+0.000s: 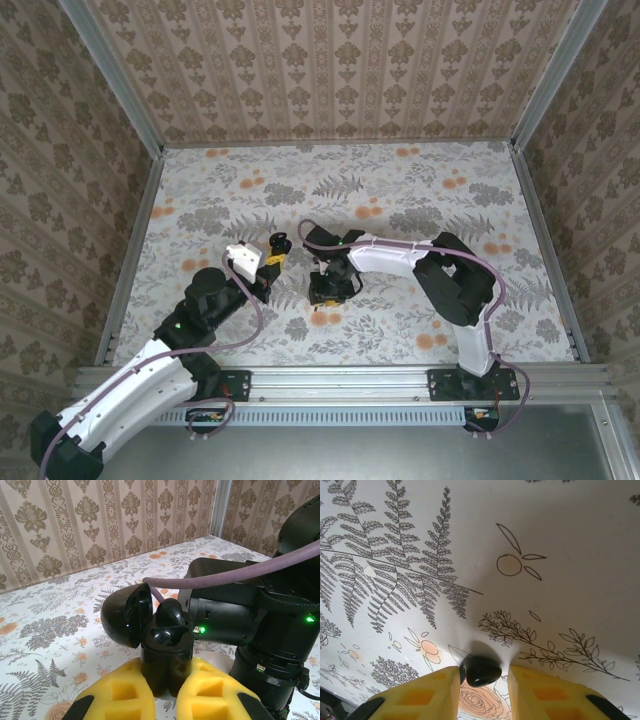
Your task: Insert wireless bluetooth earbuds into charging case
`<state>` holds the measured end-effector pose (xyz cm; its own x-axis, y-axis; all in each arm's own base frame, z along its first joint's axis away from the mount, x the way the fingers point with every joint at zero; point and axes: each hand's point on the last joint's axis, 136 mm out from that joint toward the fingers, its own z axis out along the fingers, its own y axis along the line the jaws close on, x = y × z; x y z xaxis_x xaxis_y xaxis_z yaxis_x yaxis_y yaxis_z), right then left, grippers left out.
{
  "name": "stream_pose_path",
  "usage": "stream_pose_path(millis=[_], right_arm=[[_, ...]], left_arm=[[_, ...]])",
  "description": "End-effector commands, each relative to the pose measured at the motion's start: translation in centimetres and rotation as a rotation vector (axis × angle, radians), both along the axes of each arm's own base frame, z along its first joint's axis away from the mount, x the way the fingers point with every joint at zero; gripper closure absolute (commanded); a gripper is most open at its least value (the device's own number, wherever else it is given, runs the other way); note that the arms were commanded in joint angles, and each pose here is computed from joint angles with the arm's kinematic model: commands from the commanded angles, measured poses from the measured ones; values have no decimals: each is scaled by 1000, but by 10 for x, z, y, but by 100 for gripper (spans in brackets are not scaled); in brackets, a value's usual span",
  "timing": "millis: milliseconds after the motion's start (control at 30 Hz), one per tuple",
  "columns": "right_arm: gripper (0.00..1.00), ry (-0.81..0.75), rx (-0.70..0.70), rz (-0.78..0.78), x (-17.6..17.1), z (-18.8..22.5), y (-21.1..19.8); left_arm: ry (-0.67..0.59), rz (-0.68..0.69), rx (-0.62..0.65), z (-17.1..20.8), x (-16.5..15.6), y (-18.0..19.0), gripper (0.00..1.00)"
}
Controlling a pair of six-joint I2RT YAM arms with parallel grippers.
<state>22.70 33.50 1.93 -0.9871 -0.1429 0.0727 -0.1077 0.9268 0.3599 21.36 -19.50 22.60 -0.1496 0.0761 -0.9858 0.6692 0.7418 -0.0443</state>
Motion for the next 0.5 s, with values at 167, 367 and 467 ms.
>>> stream_pose_path(millis=[167, 367, 467], right_arm=[[75, 2, -14, 22, 4, -4, 8], [80, -33, -28, 46, 11, 3, 8], [81, -70, -36, 59, 18, 11, 5]], left_arm=[[-18, -2, -20, 5, 0, 1, 100], [-16, -2, -25, 6, -1, 1, 100], [-14, -5, -27, 6, -1, 1, 100]])
